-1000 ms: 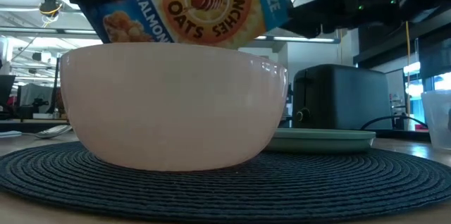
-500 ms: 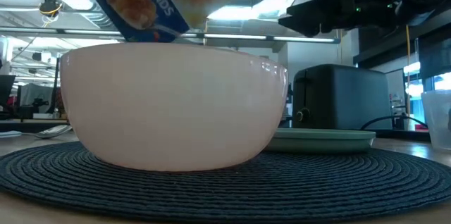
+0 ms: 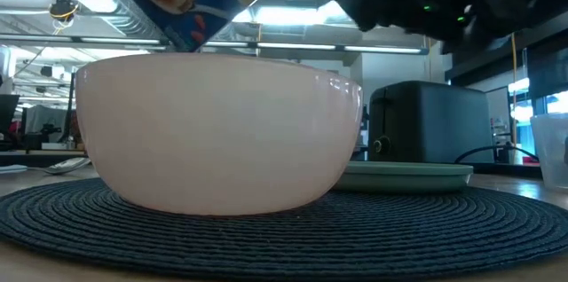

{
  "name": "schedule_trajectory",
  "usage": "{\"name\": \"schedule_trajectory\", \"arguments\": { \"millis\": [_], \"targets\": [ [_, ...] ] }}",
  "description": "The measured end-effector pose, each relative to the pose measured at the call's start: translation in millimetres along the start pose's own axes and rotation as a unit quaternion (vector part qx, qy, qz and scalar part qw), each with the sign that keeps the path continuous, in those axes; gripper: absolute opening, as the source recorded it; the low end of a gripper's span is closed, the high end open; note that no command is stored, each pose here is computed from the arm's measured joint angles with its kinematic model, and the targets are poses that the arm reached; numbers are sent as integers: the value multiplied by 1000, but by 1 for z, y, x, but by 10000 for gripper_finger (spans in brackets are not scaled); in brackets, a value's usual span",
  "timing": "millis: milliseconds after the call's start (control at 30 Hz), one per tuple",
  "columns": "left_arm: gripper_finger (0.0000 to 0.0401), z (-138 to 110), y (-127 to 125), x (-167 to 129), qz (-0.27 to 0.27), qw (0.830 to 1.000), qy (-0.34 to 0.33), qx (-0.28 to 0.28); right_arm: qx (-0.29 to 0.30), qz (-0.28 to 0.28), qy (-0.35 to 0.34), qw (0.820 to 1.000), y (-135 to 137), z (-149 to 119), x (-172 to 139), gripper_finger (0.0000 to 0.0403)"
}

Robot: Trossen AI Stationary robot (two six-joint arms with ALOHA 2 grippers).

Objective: Arrange a breakfast setting
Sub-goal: Pour the cereal from the yellow cereal box into the pink bowl

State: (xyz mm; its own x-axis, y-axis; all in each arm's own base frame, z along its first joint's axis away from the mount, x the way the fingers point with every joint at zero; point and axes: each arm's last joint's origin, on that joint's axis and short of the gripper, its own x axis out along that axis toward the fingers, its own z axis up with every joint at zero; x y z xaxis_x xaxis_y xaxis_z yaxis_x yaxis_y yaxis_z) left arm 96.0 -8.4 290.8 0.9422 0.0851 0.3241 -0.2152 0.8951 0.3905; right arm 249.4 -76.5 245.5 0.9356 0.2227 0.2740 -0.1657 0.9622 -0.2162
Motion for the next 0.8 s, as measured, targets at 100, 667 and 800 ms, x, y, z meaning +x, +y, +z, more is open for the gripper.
{"name": "schedule_trajectory", "arguments": {
  "millis": [100,667,800],
  "targets": [
    [242,1,-2,8,-4,1000,-17,2,6,30,-18,999,-3,-5,24,337],
    [242,-8,-16,41,-6,1000,-22,20,0,87,-32,996,-7,-10,90,330],
    [243,-12,-15,45,12,1000,-5,17,-14,85,-19,996,-6,-13,90,285]
  ]
}}
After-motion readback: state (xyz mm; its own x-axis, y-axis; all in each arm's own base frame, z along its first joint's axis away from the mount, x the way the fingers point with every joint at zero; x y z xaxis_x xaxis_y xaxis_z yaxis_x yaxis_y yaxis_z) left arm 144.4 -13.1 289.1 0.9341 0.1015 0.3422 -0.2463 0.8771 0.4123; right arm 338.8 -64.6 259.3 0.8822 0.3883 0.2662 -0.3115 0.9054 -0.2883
